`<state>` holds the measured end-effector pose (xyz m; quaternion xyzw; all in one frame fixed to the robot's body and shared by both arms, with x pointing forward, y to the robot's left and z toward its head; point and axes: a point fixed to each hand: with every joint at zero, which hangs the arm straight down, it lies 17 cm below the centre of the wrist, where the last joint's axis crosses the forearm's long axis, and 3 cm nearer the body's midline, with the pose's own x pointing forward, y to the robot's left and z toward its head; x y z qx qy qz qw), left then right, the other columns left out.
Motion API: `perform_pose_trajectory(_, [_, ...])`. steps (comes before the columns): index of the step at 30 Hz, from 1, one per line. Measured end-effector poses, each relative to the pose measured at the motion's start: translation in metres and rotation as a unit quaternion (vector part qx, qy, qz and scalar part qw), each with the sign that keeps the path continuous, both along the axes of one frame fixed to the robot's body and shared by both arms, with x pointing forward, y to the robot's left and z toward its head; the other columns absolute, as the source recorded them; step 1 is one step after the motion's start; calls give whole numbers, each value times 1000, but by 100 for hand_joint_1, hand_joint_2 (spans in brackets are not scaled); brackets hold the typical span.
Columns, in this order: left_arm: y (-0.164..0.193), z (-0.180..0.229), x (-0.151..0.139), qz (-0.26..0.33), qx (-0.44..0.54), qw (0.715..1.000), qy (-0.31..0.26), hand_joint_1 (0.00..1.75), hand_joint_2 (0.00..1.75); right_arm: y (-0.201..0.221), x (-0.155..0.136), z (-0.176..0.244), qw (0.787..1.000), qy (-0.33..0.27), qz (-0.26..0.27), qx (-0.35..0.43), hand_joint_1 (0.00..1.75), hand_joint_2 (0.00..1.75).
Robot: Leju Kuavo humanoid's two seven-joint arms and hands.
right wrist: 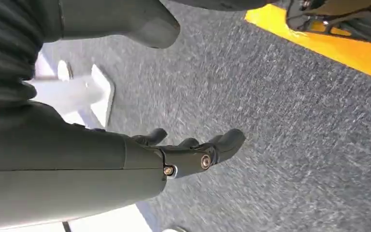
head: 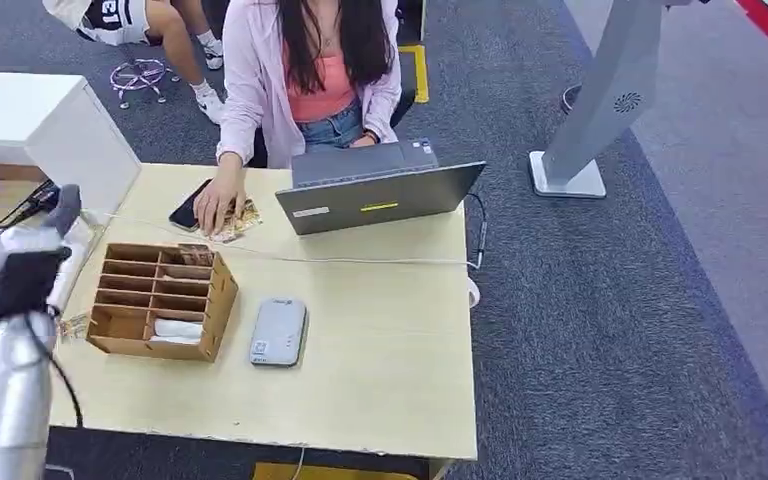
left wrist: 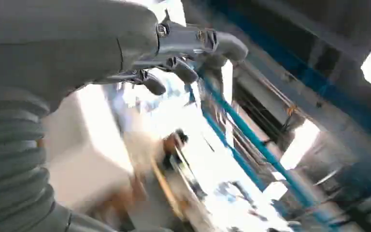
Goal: Pass the card to the sensor for recognition and then transmit it.
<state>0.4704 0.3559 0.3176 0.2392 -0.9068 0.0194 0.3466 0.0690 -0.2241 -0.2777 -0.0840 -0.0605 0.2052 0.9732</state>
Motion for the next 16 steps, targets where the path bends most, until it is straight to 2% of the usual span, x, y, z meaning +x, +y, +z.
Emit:
perform_pose_trajectory(2, [77, -32, -48, -55, -224, 973, -29, 0, 175, 0, -8, -1, 1000, 7, -4, 0, 0, 175])
perform_pose_trajectory(4, [146, -63, -92, -71, -333, 939, -48, 0, 175, -1, -15, -2, 1000, 13, -7, -1, 0, 175])
perform_pose_trajectory(5, [177, -74, -116, -68, -352, 932, -54, 0, 175, -2, -16, -2, 1000, 14, -9, -3, 0, 175])
perform_pose_trajectory(7, [241, -88, -177, -9, -354, 932, -73, 0, 175, -2, -17, -2, 1000, 16, -12, -3, 0, 175])
perform_pose_trajectory(11, [285, -102, -233, 72, -356, 928, -81, 0, 175, -3, -12, -1, 1000, 13, -13, -4, 0, 175])
perform_pose_trajectory(14, [332, -135, -282, 162, -417, 887, -115, 0, 175, -3, -8, -1, 1000, 6, -14, -6, 0, 175])
perform_pose_trajectory(15, [348, -150, -299, 190, -437, 870, -128, 0, 0, -3, -8, -1, 1000, 5, -12, -5, 0, 175])
perform_pose_trajectory(16, [367, -175, -320, 218, -468, 845, -140, 0, 0, -2, -8, -1, 1000, 5, -8, -4, 0, 175])
